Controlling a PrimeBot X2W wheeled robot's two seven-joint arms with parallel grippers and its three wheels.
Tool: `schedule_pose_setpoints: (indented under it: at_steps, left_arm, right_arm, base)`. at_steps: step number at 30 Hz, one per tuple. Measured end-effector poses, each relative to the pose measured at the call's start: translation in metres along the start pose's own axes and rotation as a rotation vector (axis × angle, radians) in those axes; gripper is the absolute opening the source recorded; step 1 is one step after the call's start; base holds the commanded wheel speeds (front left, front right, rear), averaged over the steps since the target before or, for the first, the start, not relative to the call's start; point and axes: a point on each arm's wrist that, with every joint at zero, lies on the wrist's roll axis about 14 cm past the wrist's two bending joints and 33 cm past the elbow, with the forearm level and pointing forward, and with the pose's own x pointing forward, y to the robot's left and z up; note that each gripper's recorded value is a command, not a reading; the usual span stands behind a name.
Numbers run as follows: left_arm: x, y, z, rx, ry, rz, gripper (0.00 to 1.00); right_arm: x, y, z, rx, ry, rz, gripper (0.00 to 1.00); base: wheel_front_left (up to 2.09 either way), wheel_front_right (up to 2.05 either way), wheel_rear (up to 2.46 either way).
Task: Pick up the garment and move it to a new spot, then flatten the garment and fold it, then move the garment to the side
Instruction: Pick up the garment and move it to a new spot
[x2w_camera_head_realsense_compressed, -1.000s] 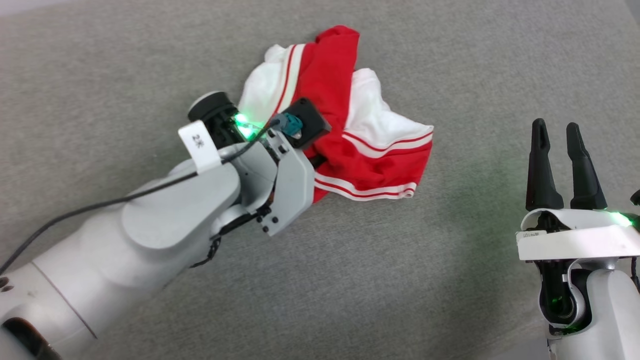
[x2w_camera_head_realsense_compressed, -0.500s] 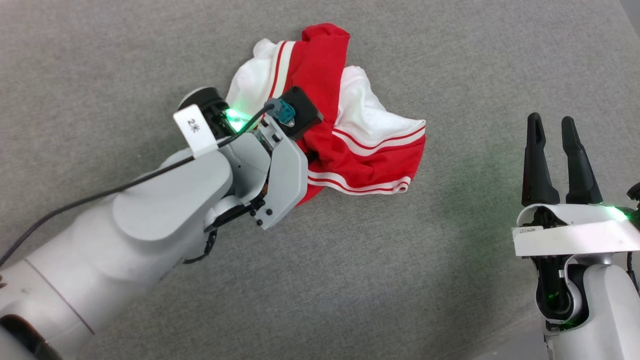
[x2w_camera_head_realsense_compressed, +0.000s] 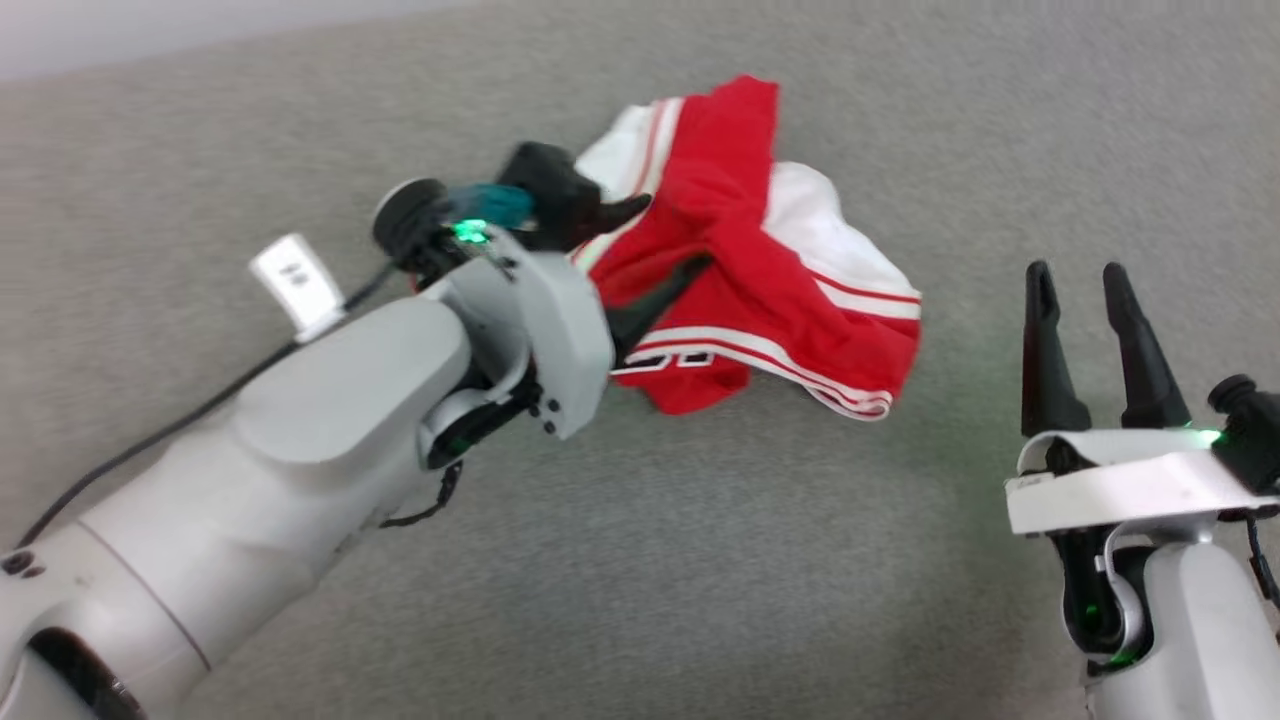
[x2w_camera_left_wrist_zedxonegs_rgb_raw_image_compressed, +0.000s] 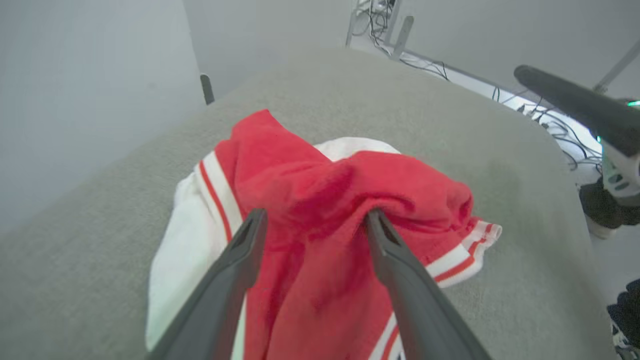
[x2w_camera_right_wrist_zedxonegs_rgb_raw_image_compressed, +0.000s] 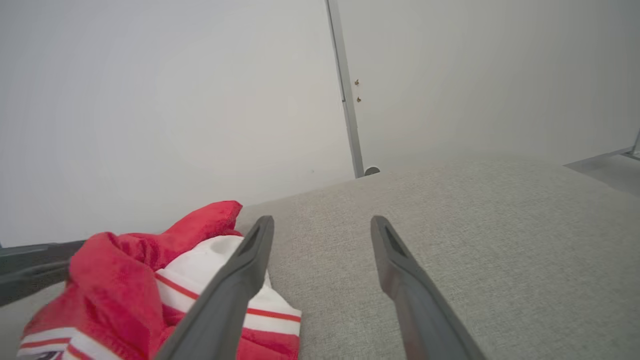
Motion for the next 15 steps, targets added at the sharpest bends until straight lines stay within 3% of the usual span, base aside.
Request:
schedule_pose_setpoints:
  at_steps: [15]
  left_arm:
    - [-0.163, 0.072, -0.031, -0.259, -0.197, 0.524, 1.00]
  right_arm:
    - [-0.007, 0.045, -0.026, -0.058, 0.094, 0.136, 1.00]
  base:
    - [0.00, 0.00, 0.00]
